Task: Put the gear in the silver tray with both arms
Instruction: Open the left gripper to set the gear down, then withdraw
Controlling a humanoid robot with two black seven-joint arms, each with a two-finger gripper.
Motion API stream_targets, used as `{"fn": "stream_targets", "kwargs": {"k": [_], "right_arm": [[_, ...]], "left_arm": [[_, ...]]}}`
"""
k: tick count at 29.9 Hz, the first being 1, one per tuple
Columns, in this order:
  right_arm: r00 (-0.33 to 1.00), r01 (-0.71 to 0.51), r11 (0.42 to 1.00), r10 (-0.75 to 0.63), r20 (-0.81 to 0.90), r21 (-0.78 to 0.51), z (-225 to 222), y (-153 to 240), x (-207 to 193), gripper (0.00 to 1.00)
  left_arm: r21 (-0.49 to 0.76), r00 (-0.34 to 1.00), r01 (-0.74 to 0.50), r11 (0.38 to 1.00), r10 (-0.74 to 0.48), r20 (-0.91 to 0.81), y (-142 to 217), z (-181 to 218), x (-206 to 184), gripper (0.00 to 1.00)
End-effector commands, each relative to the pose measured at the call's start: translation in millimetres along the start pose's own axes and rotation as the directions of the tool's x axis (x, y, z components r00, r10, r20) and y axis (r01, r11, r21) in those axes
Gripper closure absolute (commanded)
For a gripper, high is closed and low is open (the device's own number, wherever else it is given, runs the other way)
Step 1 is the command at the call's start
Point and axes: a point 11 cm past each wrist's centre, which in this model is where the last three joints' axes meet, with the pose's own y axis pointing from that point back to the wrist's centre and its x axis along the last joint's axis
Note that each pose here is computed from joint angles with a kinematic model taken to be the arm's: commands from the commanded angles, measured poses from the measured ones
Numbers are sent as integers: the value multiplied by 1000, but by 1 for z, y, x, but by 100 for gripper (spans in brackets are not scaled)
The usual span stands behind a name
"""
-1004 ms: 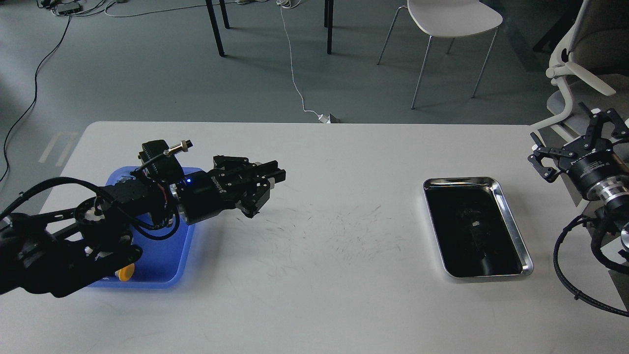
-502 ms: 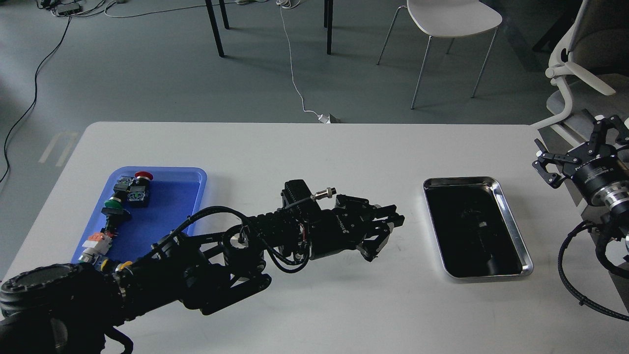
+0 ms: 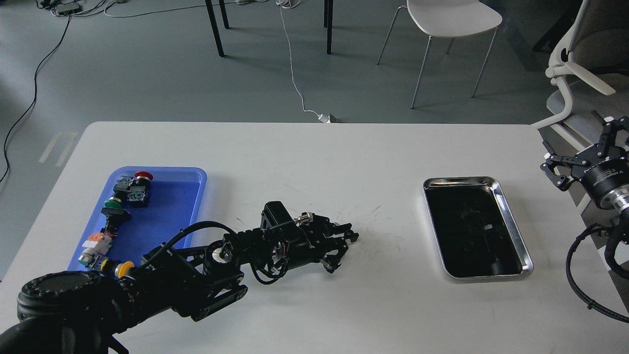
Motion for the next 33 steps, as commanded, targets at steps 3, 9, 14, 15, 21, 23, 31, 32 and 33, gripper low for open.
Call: {"fn": "stream_targets", "kwargs": {"k": [3, 9, 14, 15, 21, 23, 31, 32, 33], "right_arm": [[1000, 7, 1000, -7, 2, 3, 0, -3, -3, 4], [1000, 19, 1000, -19, 4, 5, -1, -5, -7, 4], [999, 43, 999, -43, -1, 5, -4, -12, -17, 4], [998, 56, 998, -56, -2, 3, -4, -14, -22, 4], [967, 230, 970, -236, -93, -75, 2, -33, -80, 4], [948, 272, 956, -286, -140, -106, 8, -40, -101, 4], [756, 380, 831, -532, -380, -407, 69, -64, -179, 4], [715, 374, 805, -566, -411, -460, 77, -65, -187, 4], [664, 370, 776, -606, -438, -512, 86, -67, -198, 3]], "left_arm": [[-38, 999, -45, 998, 45, -8, -4, 14, 5, 73], [-79, 988, -137, 987, 131, -79, -8, 31, 19, 42], [-102, 977, -192, 976, 180, -113, -10, 40, 29, 29], [-97, 974, -207, 974, 196, -116, -10, 39, 32, 27], [-18, 928, -322, 947, 311, -206, -11, 20, 67, 20], [29, 895, -378, 925, 374, -242, -10, 8, 88, 19], [286, 658, -567, 772, 634, -407, 17, -59, 175, 16], [335, 626, -571, 749, 662, -413, 30, -76, 180, 16], [388, 585, -575, 720, 694, -421, 44, -93, 185, 16]]}}
